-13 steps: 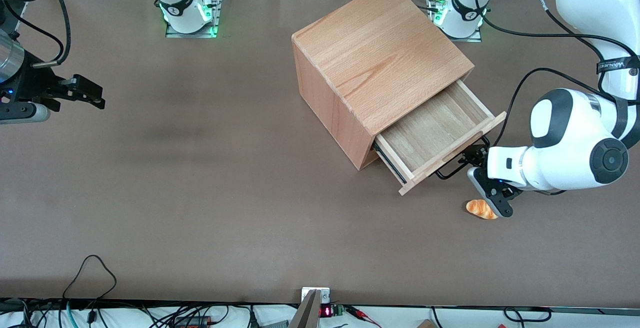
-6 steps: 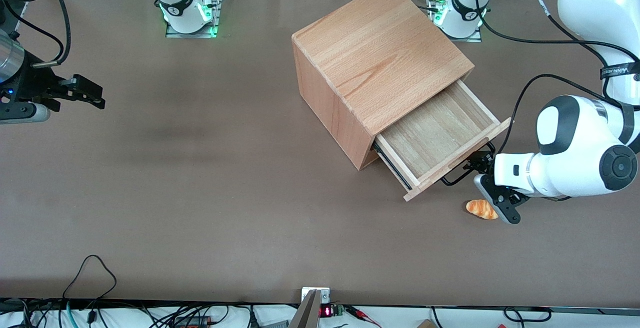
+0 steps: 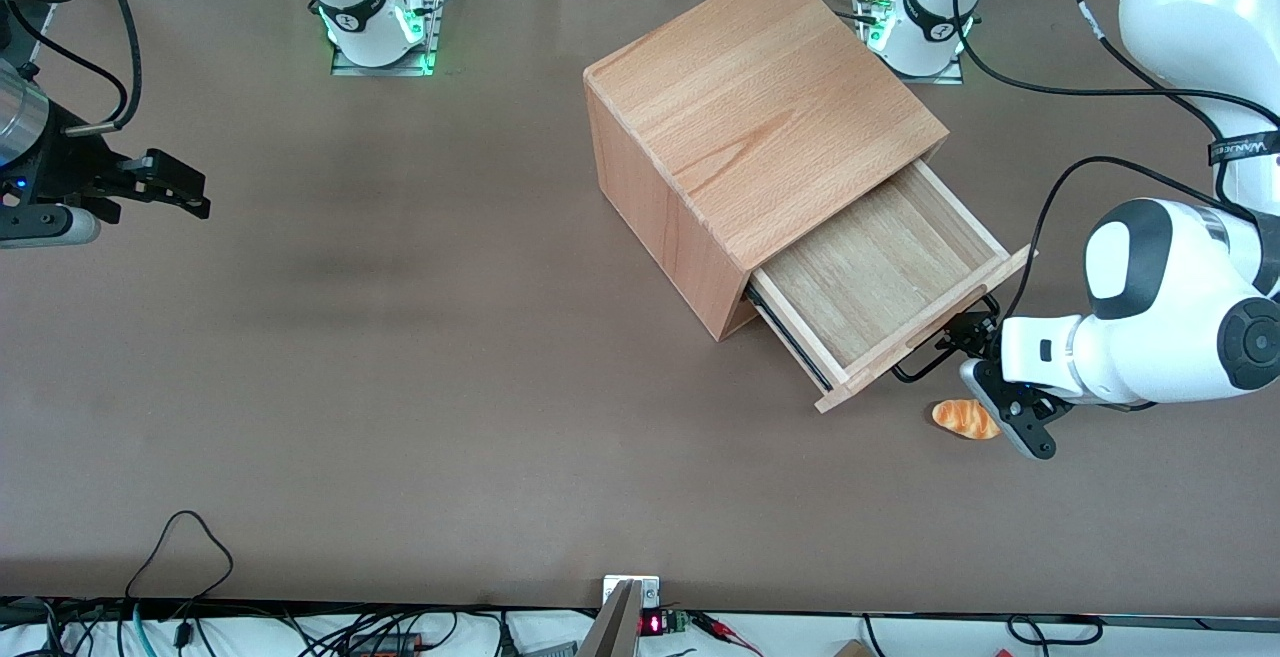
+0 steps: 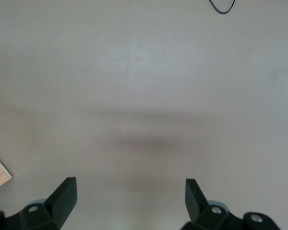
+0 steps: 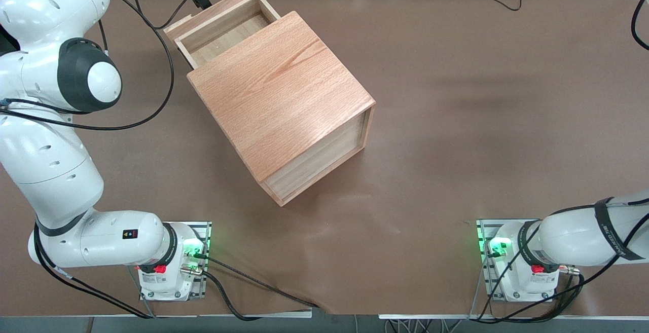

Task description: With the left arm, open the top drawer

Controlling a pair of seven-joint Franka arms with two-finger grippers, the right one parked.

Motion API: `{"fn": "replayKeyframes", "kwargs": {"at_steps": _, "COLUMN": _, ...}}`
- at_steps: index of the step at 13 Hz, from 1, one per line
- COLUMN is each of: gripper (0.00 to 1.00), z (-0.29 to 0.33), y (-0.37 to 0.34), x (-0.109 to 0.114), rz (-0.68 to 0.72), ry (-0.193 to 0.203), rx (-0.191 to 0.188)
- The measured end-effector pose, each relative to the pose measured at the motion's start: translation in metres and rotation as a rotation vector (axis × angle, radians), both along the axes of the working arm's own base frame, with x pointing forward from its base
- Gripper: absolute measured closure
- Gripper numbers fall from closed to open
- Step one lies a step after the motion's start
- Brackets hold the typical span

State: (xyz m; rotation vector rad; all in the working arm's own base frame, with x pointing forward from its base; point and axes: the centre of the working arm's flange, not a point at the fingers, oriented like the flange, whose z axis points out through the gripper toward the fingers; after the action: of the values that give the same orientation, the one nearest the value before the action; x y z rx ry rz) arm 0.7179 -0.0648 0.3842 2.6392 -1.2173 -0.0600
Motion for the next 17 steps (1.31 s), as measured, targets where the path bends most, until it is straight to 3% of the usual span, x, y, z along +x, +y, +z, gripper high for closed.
{"fn": "replayKeyframes", "kwargs": {"at_steps": 10, "gripper": 0.0, "z": -0.003, "y": 0.0, "x": -0.009, "rz": -0.017, "ry": 0.08, "rx": 0.005}}
{"fn": "replayKeyframes", "kwargs": {"at_steps": 17, "gripper": 0.0, "z": 0.041, "y": 0.004, "x": -0.002, "rz": -0.017, "ry": 0.034, "rx": 0.0}}
